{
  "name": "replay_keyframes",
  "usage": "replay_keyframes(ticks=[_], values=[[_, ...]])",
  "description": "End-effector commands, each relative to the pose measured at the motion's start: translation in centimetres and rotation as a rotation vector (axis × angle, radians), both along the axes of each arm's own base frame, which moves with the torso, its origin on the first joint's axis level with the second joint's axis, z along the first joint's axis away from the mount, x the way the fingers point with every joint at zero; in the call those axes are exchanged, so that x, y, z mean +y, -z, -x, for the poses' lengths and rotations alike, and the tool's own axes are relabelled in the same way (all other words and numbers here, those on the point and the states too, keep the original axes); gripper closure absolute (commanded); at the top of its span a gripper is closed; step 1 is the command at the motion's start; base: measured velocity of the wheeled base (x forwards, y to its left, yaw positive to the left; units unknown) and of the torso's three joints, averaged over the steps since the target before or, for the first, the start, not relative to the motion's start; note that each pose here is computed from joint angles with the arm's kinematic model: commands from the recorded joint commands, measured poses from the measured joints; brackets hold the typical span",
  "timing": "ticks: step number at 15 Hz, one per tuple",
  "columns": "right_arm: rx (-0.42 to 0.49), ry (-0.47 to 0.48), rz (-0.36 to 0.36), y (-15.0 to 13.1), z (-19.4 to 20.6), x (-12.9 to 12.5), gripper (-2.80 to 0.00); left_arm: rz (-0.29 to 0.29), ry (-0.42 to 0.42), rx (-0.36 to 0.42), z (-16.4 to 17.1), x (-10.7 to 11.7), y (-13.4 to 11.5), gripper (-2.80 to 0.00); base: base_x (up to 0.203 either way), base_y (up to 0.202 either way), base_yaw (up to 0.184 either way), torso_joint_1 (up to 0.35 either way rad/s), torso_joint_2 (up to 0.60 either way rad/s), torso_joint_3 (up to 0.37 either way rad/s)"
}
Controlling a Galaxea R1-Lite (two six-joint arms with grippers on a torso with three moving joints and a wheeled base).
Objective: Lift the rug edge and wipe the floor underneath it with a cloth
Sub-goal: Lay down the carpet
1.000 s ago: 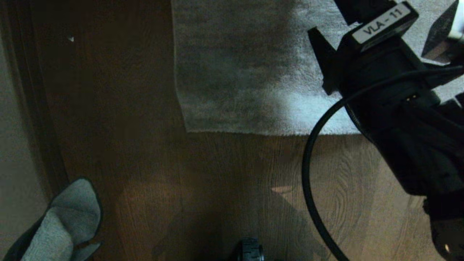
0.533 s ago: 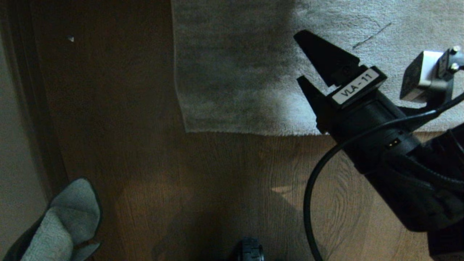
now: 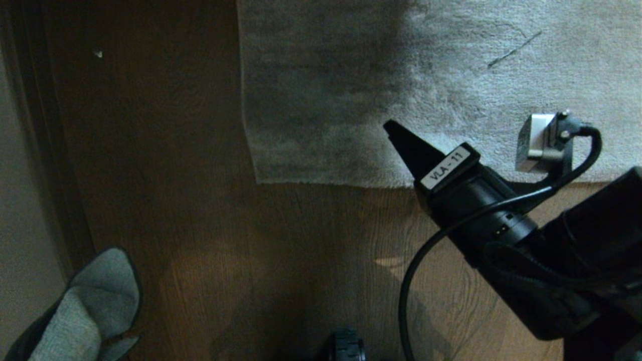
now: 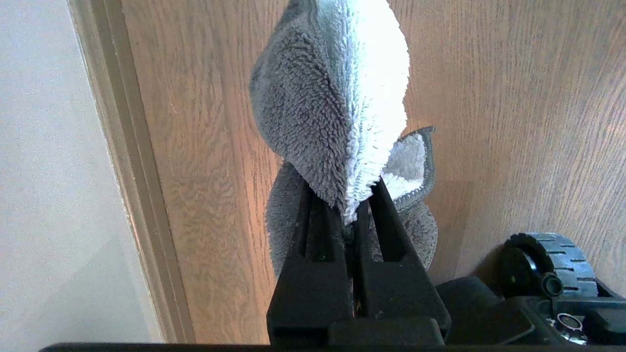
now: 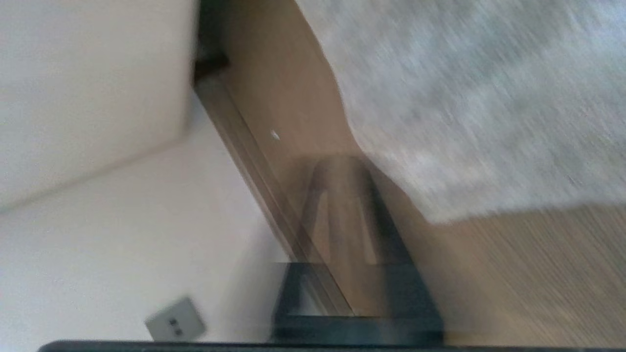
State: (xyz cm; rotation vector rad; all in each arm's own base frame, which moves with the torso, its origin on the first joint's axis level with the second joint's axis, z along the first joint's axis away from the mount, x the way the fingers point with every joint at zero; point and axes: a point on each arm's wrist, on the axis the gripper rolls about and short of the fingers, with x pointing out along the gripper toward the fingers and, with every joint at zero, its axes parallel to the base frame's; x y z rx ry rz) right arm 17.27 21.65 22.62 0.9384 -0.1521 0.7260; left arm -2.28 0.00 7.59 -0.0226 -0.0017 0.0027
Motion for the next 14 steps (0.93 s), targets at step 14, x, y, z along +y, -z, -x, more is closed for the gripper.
replay_keyframes(ticks=[14], values=[[0.085, 0.081, 0.306, 7.6, -1.7, 1.9, 0.00, 0.000, 0.000, -0.001, 0.0, 0.0, 0.0, 0.00, 0.000, 0.000, 0.000, 0.000, 0.00, 0.000]])
